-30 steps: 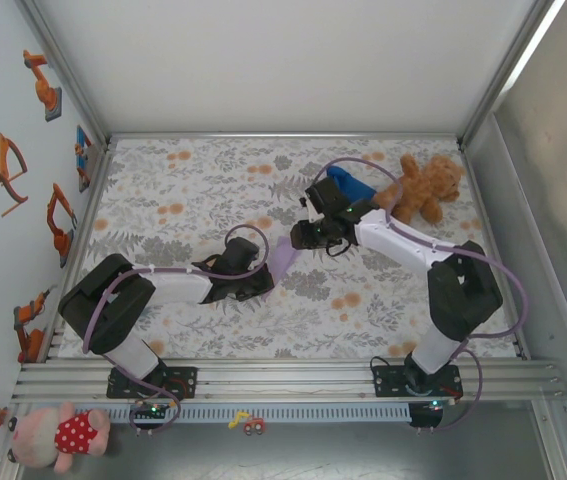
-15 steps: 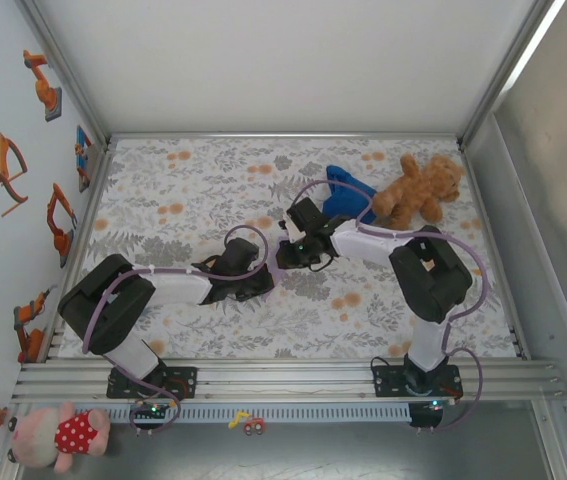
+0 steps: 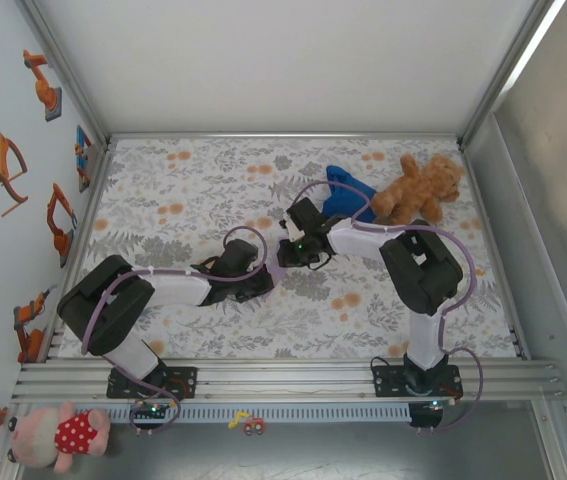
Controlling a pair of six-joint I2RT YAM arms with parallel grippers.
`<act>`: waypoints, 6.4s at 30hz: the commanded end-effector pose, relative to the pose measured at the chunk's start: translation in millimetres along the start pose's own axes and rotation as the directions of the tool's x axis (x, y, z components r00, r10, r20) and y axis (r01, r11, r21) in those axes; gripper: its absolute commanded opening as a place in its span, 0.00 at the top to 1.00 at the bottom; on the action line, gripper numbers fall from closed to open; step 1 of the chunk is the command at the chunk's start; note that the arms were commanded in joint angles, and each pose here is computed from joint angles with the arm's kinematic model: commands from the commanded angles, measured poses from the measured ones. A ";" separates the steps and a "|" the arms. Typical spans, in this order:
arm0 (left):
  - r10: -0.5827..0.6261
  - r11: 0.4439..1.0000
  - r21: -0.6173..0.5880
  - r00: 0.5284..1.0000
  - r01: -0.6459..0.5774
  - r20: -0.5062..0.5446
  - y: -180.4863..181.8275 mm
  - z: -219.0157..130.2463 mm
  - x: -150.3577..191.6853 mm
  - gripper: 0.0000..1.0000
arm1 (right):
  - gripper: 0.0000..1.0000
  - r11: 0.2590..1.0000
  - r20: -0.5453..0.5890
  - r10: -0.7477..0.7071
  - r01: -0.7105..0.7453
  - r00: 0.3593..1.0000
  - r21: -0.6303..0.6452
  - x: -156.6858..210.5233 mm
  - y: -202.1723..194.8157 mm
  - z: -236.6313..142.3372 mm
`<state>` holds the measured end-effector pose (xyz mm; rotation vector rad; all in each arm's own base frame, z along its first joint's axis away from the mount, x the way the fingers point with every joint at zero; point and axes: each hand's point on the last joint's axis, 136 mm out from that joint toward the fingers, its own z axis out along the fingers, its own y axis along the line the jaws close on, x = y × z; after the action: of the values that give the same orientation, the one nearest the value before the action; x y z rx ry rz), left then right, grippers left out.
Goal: Fold a paper plane with a square sheet of paper (pick it up from the middle)
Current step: Fold the wing for the fifth time at the center of the table, then turn over the paper plane at the center of the table.
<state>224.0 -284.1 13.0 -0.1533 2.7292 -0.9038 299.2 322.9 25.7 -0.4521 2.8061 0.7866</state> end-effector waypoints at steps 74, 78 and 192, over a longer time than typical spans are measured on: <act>-0.058 0.994 -0.094 0.996 0.051 -0.071 -2.3 -4.0 -4.6 0.92 | 0.97 0.990 0.370 0.144 -0.132 0.918 -0.056 -86.3 -96.4 -72.2; -0.012 0.999 -0.030 1.000 0.013 0.012 -32.5 -30.7 -35.2 0.79 | 0.93 0.987 0.368 0.158 -0.149 0.916 -0.053 -79.4 -76.6 -95.4; 0.076 0.992 -0.112 0.988 -0.061 0.135 -6.2 -69.2 -59.1 0.47 | 1.00 0.913 0.127 0.233 -0.172 0.964 -0.370 -21.8 31.1 -11.3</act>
<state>253.7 -226.3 78.7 -0.1670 2.6508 -0.6787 310.4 347.0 62.0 -0.1282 2.5788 1.2966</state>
